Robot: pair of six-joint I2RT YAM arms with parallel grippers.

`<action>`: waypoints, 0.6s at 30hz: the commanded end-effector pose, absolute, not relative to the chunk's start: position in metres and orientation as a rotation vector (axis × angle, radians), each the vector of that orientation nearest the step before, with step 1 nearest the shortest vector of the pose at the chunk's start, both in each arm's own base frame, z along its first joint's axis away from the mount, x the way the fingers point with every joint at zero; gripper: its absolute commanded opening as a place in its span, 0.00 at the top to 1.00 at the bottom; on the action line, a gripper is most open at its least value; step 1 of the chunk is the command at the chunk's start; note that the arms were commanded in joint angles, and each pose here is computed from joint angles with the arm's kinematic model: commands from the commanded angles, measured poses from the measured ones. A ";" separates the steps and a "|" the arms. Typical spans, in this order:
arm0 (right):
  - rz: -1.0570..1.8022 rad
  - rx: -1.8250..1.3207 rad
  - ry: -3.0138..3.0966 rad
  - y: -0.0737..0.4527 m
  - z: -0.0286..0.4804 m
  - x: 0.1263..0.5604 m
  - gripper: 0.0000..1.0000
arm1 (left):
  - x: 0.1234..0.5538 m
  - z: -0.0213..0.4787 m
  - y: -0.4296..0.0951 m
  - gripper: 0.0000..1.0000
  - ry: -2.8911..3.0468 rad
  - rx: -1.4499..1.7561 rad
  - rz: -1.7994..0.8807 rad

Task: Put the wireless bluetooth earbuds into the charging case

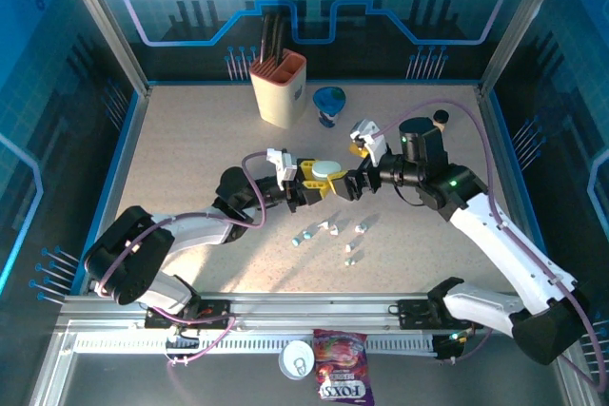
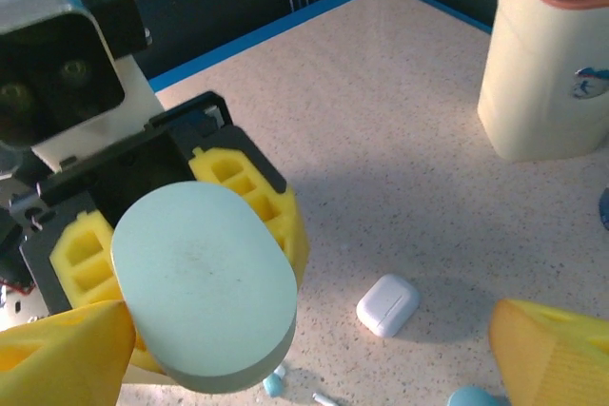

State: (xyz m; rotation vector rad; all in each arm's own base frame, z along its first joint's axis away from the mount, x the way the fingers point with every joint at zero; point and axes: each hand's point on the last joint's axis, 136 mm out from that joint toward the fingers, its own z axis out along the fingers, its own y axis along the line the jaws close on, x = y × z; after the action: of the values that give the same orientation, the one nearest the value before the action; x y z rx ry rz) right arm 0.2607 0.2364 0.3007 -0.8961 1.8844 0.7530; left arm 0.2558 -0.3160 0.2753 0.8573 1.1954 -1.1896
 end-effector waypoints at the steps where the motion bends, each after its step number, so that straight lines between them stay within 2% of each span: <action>1: 0.723 -0.795 1.847 0.233 0.319 0.273 0.05 | 0.244 0.287 -0.314 0.62 1.123 0.901 -1.199; 7: 0.710 -0.665 1.901 0.224 0.320 0.289 0.05 | 0.244 0.286 -0.311 0.62 1.123 0.901 -1.198; 18: 0.907 -0.352 1.867 0.187 0.339 0.285 0.08 | 0.251 0.284 -0.299 0.63 1.128 0.877 -1.187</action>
State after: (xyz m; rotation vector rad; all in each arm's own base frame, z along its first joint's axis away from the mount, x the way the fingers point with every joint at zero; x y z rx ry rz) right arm 0.2869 0.1962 0.3301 -0.4612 1.8918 0.8221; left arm 0.2592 -0.3058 0.2708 0.8633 1.1960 -1.1797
